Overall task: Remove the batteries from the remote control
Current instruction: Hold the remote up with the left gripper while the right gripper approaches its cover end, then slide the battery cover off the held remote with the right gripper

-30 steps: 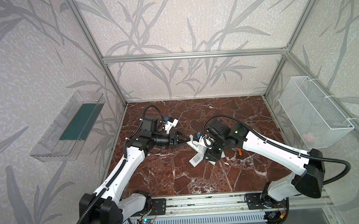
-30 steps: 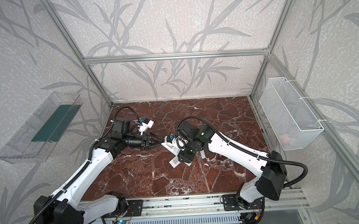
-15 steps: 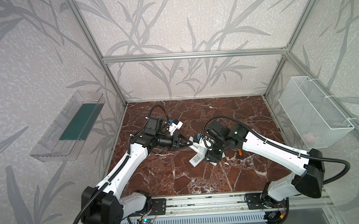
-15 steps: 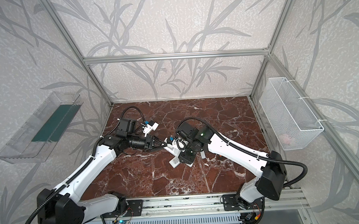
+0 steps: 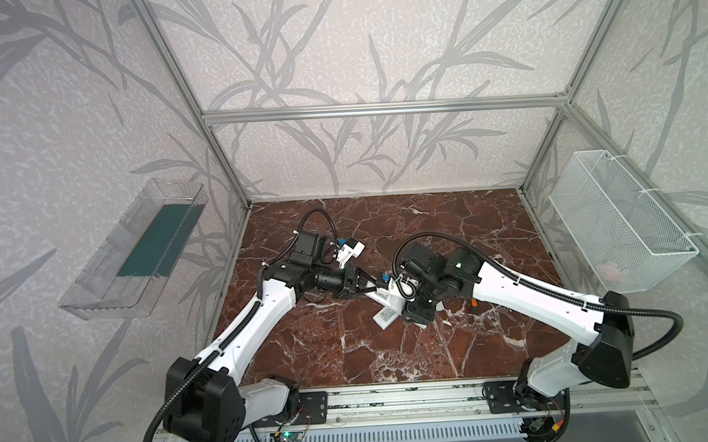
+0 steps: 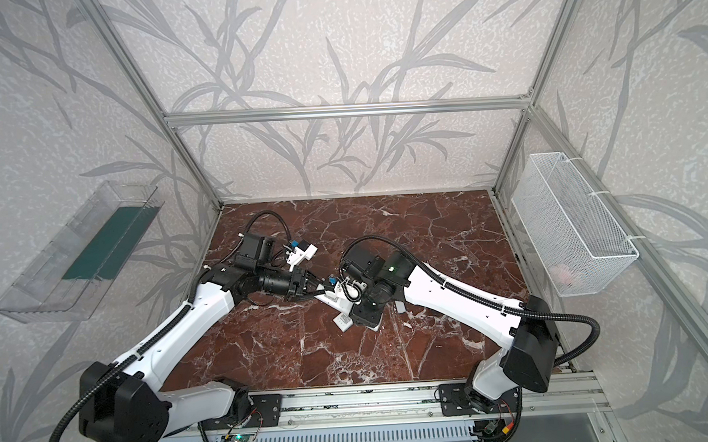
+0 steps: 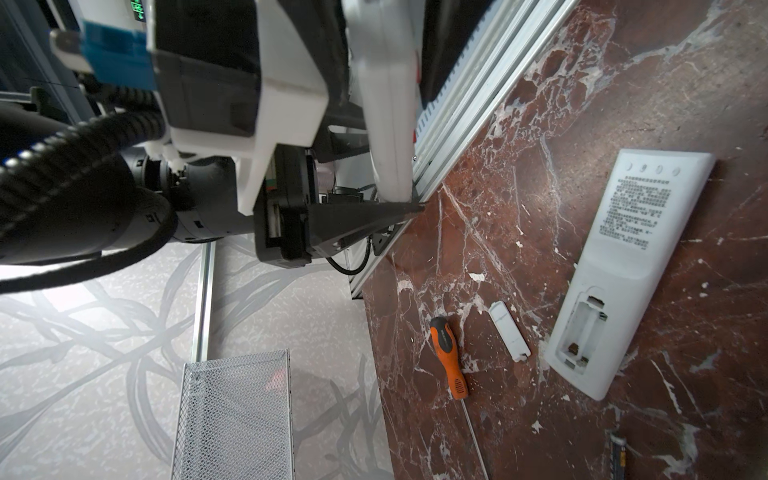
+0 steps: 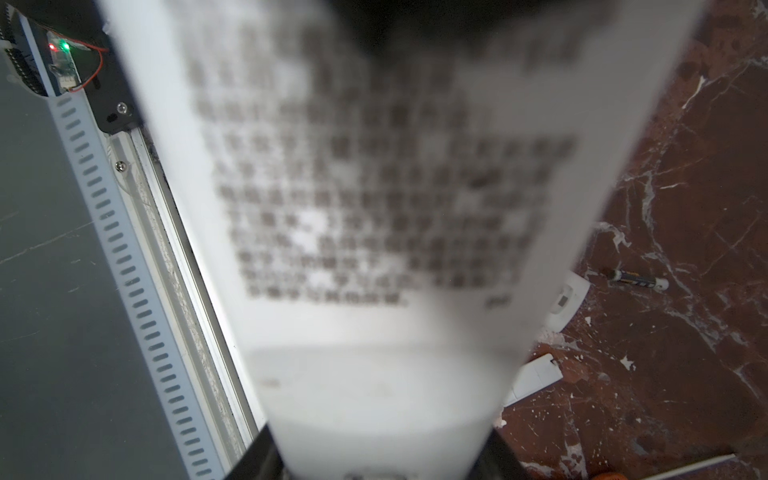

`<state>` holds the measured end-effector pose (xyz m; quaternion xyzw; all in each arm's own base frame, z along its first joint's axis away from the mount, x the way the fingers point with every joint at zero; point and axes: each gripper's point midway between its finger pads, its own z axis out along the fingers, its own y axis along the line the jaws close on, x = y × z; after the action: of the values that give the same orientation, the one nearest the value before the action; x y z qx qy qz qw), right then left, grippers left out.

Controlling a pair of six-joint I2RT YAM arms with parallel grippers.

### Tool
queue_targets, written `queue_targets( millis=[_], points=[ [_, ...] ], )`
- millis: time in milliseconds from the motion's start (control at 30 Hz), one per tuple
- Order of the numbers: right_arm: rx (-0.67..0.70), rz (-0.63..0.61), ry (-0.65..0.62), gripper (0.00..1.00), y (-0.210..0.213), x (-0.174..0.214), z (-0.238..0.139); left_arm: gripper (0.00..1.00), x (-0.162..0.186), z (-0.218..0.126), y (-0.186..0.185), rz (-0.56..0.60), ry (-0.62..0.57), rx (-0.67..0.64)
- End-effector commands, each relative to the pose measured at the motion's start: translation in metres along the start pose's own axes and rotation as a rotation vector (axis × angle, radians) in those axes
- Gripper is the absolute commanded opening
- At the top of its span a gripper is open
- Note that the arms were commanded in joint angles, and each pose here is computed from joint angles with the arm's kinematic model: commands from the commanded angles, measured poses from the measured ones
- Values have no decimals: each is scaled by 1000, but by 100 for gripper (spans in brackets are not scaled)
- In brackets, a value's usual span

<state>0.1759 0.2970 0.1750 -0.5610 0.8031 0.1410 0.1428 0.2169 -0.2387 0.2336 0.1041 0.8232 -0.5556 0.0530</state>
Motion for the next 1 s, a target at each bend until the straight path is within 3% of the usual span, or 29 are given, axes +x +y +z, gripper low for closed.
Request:
queue_targets(
  millis=[0, 200, 400, 500, 700, 767, 967],
  points=[
    [13, -45, -49, 34, 1, -17, -11, 22, 1, 2, 3, 0, 16, -4],
    [85, -10, -37, 45, -12, -15, -10, 6, 3, 3, 3, -3, 27, 3],
    [131, 90, -101, 75, -24, -12, -28, 5, -4, 4, 12, -9, -9, -38],
    [145, 233, -178, 84, -37, -5, -43, 5, -9, 6, 24, -22, -51, -77],
    [136, 689, -345, 97, -66, 32, -60, 5, -8, 20, 53, -68, -148, -162],
    [116, 840, -350, 99, -70, 53, -53, 6, -3, 27, 63, -63, -176, -224],
    [17, 1076, -361, 99, -56, 82, -18, 6, 0, 42, 84, -102, -316, -277]
  ],
)
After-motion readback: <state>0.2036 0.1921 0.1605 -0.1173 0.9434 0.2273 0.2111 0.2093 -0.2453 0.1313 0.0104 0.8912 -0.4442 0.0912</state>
